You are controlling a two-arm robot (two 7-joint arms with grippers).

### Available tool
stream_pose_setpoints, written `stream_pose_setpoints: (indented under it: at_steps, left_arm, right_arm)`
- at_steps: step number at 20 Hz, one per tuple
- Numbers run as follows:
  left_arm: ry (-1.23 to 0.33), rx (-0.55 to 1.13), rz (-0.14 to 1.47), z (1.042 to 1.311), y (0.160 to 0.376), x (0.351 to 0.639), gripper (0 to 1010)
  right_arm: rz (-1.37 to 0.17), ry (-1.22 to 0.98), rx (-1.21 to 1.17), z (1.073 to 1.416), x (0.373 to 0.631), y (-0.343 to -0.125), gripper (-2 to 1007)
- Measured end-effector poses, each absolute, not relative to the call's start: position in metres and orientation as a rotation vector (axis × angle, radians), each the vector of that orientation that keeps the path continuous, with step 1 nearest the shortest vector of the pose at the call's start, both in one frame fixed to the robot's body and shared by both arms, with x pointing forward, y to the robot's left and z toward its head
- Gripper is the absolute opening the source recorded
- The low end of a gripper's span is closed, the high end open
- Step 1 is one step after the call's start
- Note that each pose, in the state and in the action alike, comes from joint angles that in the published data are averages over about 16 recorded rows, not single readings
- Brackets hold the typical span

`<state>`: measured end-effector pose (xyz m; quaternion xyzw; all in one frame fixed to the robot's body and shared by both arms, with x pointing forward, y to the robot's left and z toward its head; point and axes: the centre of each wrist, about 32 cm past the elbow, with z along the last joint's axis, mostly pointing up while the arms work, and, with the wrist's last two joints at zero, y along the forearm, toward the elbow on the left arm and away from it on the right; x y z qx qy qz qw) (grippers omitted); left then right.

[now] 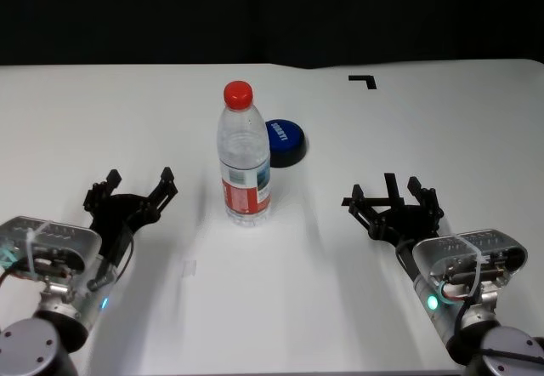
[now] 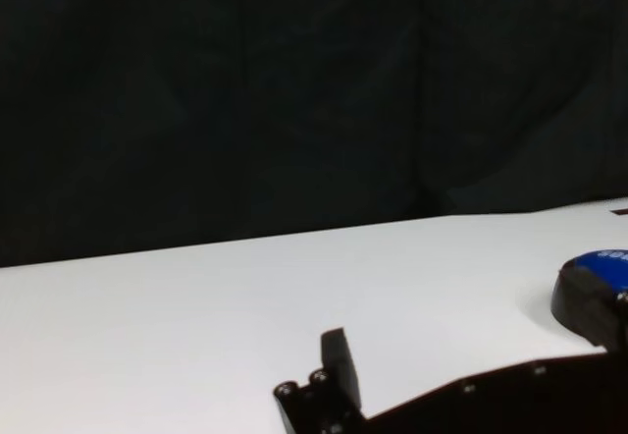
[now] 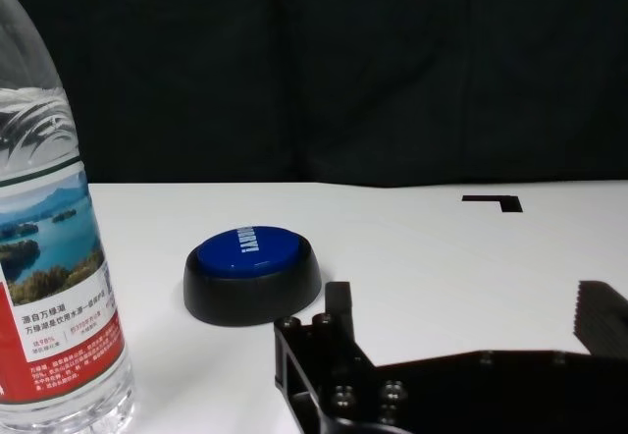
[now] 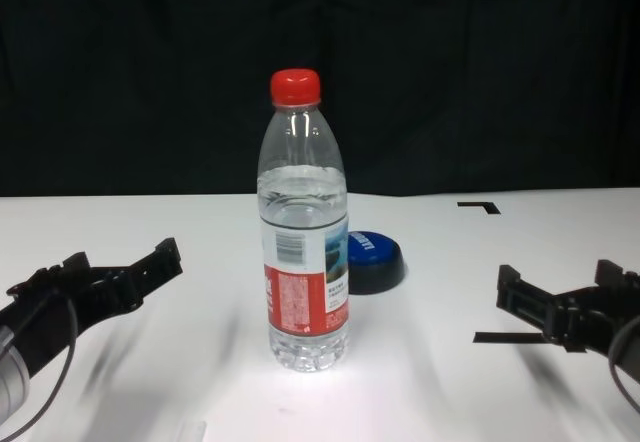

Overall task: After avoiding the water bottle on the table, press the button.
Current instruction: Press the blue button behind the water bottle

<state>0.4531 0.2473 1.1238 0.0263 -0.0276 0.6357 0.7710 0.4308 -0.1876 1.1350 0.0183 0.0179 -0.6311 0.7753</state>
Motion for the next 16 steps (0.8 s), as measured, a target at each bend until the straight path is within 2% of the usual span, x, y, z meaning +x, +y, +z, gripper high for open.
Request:
stream_pose_setpoints:
  at_steps: [8,16]
  left_arm:
    - [-0.056,0.056,1.381,1.124,0.25,0.451,1003]
    - [-0.052,0.05,1.374,1.131,0.261,0.436,1003]
  right_arm:
    - [-1.366,0.039,0.04,1.135,0.431,-0.188,1003]
    - [-1.366,0.039,0.04,1.135,0.431,-0.188,1003]
